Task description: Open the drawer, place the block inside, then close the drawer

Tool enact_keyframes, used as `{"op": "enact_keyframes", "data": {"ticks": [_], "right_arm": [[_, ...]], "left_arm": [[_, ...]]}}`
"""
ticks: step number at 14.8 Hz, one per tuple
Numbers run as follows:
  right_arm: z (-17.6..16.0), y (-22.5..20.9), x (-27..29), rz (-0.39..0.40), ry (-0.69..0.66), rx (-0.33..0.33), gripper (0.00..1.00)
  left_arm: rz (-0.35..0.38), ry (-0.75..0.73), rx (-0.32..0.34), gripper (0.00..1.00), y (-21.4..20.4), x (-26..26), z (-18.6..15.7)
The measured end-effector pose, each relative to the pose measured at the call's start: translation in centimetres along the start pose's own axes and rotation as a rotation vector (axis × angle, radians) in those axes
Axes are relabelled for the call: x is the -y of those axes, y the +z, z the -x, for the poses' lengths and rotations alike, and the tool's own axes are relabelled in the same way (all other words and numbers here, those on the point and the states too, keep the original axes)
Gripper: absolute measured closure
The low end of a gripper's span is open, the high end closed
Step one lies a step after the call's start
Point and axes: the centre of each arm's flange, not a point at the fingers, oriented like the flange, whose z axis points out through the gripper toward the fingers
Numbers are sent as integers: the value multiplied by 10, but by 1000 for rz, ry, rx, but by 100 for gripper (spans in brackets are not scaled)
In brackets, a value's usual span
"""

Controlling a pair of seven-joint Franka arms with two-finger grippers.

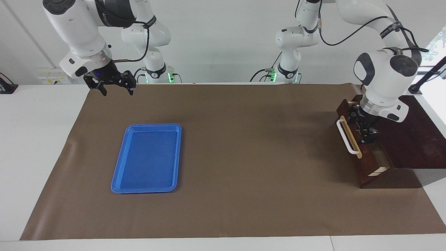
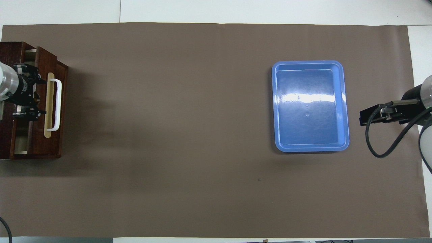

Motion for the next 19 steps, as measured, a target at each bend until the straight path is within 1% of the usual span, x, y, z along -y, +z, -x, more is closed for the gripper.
{"op": "enact_keyframes", "data": {"ticks": [2, 3, 8, 11, 13, 16, 17, 18, 19], "right_arm": [[0, 0, 0, 0, 8, 0, 0], [0, 0, 0, 0, 13, 0, 0], [0, 0, 0, 0, 22, 0, 0], [0, 0, 0, 0, 23, 0, 0], [0, 0, 0, 0, 23, 0, 0], [0, 0, 0, 0, 23, 0, 0], [0, 0, 0, 0, 23, 0, 0], [0, 0, -1, 0, 23, 0, 0], [0, 0, -1, 0, 23, 0, 0]], "left_arm": [[12, 5, -4, 0, 1, 1, -23], [19, 16, 4, 0, 1, 1, -27], [30, 43, -6, 0, -3, 0, -23], [63, 131, -12, 0, -37, -1, -8], [44, 282, -10, 0, -70, 5, 17], [4, 665, -4, 0, -111, 24, 81], [-1, 756, 6, 0, -118, 29, 92], [0, 841, 30, 0, -126, 33, 99], [5, 925, 54, 0, -136, 36, 98]]}}
